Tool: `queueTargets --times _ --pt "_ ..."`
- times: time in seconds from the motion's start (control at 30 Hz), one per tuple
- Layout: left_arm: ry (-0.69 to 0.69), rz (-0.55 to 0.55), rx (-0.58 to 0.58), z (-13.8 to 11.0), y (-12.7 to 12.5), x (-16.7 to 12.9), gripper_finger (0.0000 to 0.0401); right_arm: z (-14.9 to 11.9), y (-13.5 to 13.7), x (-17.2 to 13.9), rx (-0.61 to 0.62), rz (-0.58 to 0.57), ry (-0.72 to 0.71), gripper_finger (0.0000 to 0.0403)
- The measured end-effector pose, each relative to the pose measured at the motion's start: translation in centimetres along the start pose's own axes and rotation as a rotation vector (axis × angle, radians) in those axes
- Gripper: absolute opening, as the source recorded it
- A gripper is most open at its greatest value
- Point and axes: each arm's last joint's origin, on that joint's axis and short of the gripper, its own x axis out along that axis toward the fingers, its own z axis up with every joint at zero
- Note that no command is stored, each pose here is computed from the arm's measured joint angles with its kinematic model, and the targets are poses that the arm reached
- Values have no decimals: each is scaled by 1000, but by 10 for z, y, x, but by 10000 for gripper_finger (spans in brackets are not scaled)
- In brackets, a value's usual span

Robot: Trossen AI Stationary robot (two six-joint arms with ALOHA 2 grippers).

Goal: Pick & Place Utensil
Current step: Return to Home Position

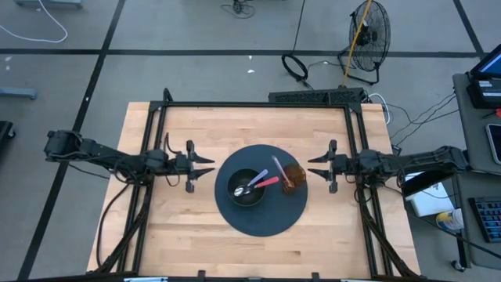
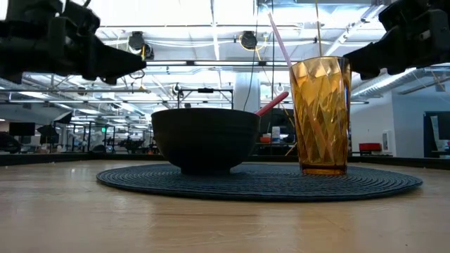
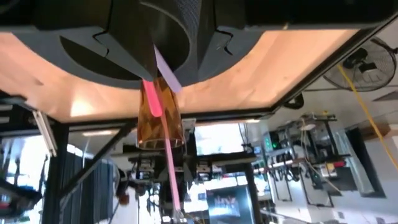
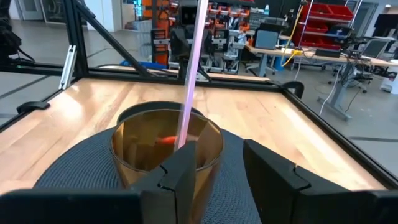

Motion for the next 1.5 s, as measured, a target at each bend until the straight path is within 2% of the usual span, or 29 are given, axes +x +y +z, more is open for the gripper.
queueTargets --times 0.17,0.43,0.77,1.07,1.27,1.5 --pt "-5 -12 -19 -6 -2 -9 122 1 -1 -5 -14 0 -17 130" --pt "-12 28 21 -3 -8 -12 122 -2 -2 -13 9 6 9 130" --pt "2 15 41 3 -12 -26 122 -4 -2 -25 18 54 -13 130" --pt "-20 8 58 9 -12 -39 122 -20 -1 -25 2 54 -36 130" --pt "-17 -11 54 9 -10 -46 122 -20 4 -24 -30 224 -113 130" --pt "-22 -35 67 9 -9 -52 122 -22 4 -23 -33 213 -135 130"
